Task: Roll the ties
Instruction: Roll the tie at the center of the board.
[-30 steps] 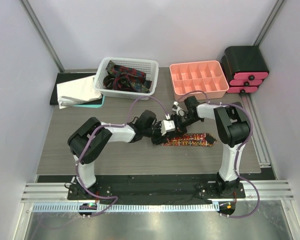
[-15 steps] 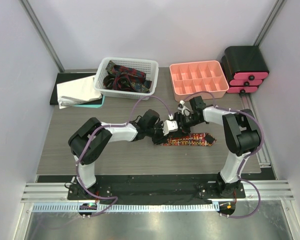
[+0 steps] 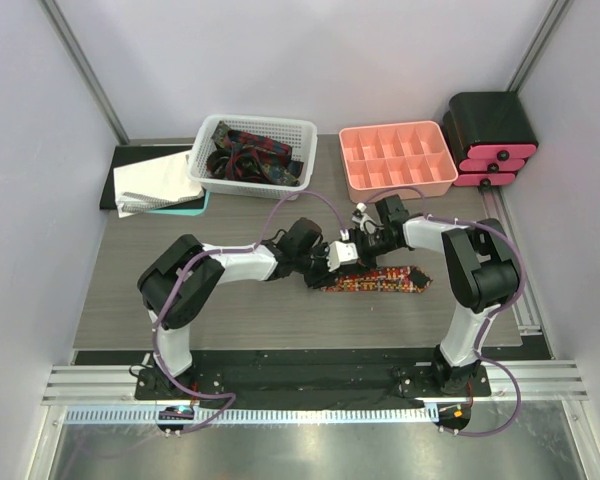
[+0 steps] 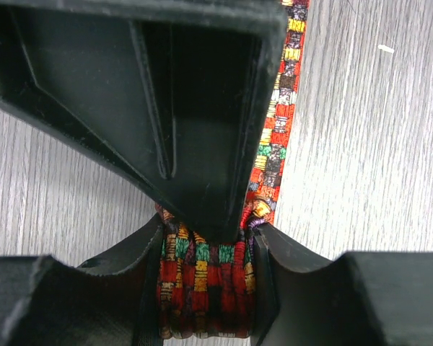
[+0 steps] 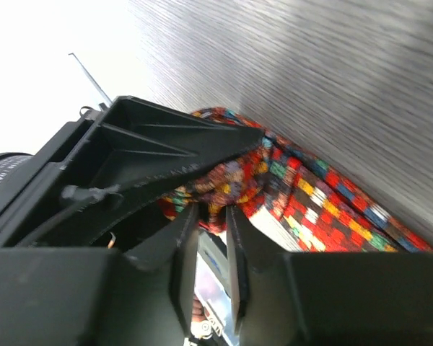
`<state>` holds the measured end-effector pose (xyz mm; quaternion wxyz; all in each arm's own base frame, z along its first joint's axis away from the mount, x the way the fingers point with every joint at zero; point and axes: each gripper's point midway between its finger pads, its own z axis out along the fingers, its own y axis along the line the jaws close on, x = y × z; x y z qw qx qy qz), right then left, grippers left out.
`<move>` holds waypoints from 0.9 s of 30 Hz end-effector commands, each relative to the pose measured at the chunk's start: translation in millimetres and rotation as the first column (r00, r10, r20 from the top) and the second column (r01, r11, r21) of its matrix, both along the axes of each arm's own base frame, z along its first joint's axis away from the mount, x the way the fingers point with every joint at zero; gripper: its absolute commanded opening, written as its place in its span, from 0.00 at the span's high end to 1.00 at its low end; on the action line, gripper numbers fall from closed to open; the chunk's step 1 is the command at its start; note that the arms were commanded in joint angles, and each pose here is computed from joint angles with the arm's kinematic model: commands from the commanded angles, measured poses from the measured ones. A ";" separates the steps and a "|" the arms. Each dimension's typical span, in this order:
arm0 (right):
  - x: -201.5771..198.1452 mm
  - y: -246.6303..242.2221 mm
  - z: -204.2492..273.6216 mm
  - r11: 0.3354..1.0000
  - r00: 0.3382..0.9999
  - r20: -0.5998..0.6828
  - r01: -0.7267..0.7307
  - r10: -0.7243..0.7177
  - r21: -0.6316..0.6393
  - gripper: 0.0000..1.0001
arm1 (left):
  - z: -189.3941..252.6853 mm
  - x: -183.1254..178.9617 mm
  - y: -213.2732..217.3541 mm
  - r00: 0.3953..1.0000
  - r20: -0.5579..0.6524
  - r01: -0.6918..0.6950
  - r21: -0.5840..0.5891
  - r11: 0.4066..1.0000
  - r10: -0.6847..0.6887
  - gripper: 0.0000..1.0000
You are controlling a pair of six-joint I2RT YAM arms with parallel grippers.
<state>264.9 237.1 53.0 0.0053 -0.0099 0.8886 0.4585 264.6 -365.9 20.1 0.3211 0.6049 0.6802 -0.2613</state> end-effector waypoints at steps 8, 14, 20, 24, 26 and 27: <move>-6.0 -55.2 -45.2 0.975 0.999 -0.024 0.023 -0.029 -0.219 0.72 | -33.0 -23.0 35.3 0.987 -0.153 -0.031 0.098 0.995 0.046 0.86; -5.9 -65.4 -75.9 0.952 0.993 -0.111 -0.004 -0.031 -0.305 0.74 | 7.7 -23.1 22.9 0.994 -0.109 0.018 -0.074 0.997 -0.027 0.82; -3.3 -68.3 -82.8 0.943 0.992 -0.123 -0.004 -0.039 -0.333 0.75 | 21.2 -26.2 23.7 0.990 -0.041 0.127 -0.097 0.987 -0.132 0.79; 0.1 -68.3 -81.3 0.943 0.992 -0.115 0.002 -0.042 -0.332 0.76 | 7.0 -36.2 32.5 0.978 -0.060 0.195 -0.040 0.980 -0.197 0.78; 4.9 -64.4 -73.5 0.951 0.995 -0.095 0.009 -0.041 -0.309 0.76 | -9.1 -33.5 38.5 0.979 -0.080 0.189 0.024 0.982 -0.187 0.79; 8.1 -60.8 -66.4 0.960 0.996 -0.083 0.018 -0.043 -0.279 0.76 | -18.9 -34.1 47.6 0.980 -0.108 0.175 0.083 0.981 -0.165 0.79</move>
